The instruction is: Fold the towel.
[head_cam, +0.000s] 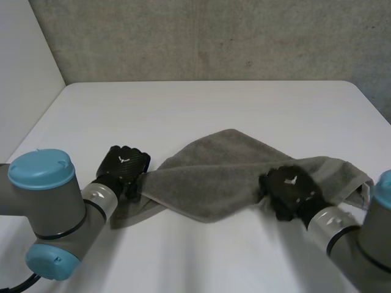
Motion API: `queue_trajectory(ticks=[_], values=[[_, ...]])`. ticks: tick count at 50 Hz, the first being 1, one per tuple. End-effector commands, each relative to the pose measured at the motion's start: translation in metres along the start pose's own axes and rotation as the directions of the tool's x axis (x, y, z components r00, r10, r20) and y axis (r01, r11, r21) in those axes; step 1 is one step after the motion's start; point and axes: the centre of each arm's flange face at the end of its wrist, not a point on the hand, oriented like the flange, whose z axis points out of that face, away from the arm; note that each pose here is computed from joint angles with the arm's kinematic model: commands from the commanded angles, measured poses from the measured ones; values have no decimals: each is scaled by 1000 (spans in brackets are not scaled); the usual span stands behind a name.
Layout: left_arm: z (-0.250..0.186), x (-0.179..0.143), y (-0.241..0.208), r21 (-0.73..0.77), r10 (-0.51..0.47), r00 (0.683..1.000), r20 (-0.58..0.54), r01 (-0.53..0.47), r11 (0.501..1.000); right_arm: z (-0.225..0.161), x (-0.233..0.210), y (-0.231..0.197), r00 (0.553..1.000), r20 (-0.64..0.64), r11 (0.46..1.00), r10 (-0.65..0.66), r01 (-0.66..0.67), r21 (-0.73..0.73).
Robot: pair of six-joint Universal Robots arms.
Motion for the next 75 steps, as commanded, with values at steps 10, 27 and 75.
queue_trajectory(ticks=[10,27,75], values=[[6,1,1,21,3,1000,7,-3,1000,-15,86,-31,966,-191,977,175,-145,158],[13,-22,-21,125,-2,996,85,-9,992,-27,115,-58,952,-260,972,163,-110,207],[-42,15,-16,-61,-35,983,-182,24,998,12,110,-89,986,-142,993,-85,72,-94]])
